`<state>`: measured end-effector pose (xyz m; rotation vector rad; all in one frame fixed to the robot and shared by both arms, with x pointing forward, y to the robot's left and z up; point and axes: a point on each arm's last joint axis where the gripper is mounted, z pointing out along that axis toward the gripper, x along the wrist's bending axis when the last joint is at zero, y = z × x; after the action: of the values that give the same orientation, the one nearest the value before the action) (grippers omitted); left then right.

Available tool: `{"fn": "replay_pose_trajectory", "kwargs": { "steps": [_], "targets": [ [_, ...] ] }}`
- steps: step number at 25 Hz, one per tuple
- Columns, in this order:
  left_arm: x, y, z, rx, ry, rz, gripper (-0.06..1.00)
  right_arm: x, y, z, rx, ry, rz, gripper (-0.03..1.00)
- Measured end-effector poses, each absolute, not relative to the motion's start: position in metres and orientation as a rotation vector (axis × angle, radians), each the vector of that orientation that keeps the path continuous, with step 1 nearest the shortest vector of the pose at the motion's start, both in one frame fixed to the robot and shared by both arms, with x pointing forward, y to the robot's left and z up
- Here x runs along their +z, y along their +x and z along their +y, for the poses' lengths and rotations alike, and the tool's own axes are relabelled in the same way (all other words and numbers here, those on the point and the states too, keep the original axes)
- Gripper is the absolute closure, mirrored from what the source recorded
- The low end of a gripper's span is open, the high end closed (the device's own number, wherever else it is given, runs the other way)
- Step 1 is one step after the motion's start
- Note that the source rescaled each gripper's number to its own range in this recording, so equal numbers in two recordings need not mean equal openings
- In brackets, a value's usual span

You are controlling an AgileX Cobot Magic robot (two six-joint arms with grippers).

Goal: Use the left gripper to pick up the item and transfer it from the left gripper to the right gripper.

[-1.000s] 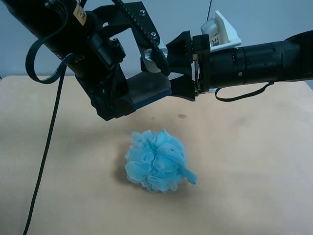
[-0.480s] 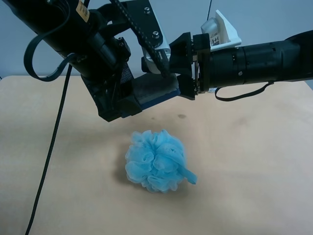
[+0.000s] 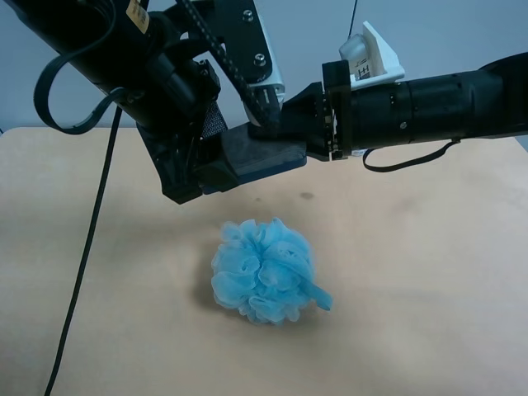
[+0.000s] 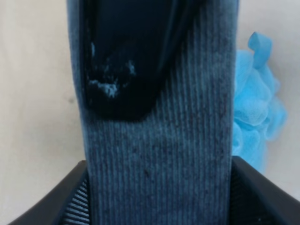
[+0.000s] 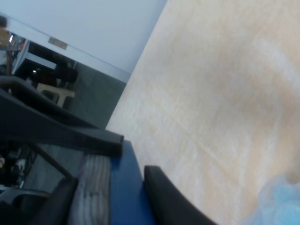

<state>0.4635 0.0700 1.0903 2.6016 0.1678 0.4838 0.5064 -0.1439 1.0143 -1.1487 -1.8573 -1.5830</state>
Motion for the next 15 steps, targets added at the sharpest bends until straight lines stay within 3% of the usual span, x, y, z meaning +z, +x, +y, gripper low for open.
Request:
{"fn": "replay_pose_trajectory", "kwargs": {
  "steps": [4,5,6,7,9,11,15],
  "targets": [
    [1.0908,0.4644,0.0699,0.498,2.596,0.164,0.94,1.0146,0.507,-0.1442,-1.589,-1.155,-1.85,0.91],
    [1.0908,0.4649,0.0694,0.502,2.592,0.164,0.87,1.0149,0.5066,-0.144,-1.59,-1.148,-1.849,0.96],
    [1.0918,0.4662,0.0681,0.519,2.571,0.164,0.73,1.0156,0.5056,-0.1434,-1.589,-1.134,-1.843,0.97],
    [1.0921,0.4678,0.0666,0.534,2.553,0.165,0.48,1.0161,0.5051,-0.1433,-1.589,-1.125,-1.84,0.97],
    [1.0932,0.4687,0.0655,0.546,2.534,0.167,0.14,1.0161,0.505,-0.1432,-1.589,-1.124,-1.839,0.97],
    [1.0937,0.4692,0.065,0.552,2.525,0.167,0.0,1.0161,0.505,-0.1432,-1.589,-1.124,-1.839,0.97],
    [1.0937,0.4691,0.065,0.55,2.526,0.168,-0.04,1.0162,0.505,-0.1432,-1.589,-1.123,-1.839,0.97]
  ]
}}
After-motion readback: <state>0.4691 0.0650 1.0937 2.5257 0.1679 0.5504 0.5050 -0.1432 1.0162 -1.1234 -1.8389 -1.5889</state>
